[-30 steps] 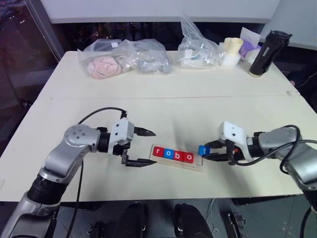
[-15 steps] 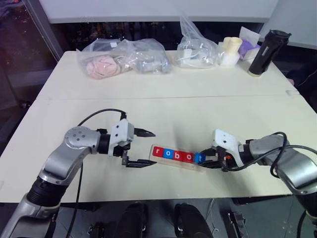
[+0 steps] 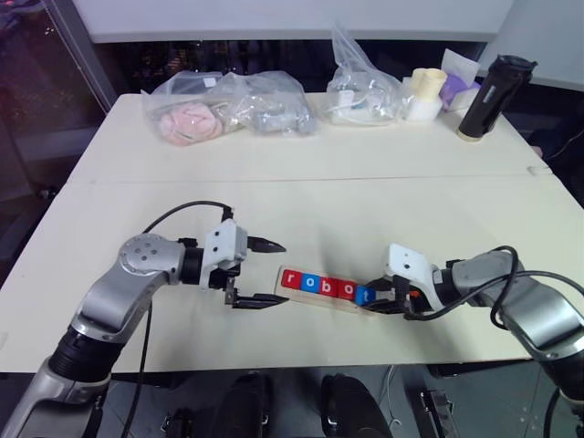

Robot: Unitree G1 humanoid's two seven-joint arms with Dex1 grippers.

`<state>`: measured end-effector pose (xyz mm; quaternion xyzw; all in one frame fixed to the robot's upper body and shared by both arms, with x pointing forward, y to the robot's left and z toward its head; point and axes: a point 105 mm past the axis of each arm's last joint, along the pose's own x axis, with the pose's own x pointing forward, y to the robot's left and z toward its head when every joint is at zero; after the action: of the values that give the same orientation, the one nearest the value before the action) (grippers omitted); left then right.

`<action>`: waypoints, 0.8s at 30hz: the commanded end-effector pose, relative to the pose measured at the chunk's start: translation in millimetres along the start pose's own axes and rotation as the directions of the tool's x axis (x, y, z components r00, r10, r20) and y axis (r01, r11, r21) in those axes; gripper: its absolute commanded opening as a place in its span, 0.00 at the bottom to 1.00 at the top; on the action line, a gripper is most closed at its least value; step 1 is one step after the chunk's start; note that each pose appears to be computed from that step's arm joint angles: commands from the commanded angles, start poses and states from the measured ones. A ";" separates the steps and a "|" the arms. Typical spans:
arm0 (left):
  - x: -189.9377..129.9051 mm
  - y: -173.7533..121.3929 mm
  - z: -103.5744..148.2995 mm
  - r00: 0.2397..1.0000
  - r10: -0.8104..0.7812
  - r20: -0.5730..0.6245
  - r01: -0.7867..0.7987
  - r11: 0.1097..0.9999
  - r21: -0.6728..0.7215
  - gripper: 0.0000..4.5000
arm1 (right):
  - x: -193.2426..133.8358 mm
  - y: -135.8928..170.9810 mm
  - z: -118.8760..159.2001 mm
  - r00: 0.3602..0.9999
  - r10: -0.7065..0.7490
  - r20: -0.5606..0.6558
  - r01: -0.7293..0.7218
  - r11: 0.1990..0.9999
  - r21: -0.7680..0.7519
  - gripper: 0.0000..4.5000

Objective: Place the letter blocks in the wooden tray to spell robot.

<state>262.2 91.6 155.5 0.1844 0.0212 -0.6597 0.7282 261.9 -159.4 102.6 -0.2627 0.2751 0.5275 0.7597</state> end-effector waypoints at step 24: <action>-1.4 0.6 13.5 0.999 0.001 0.033 -0.003 0.999 0.053 1.00 | -10.8 -8.7 0.2 0.999 -0.044 -0.006 0.043 0.999 -0.015 0.25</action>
<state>262.1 91.1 155.9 0.1842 0.0197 -0.6600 0.7281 262.7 -167.5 102.0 -0.2668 0.2859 0.5181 0.7607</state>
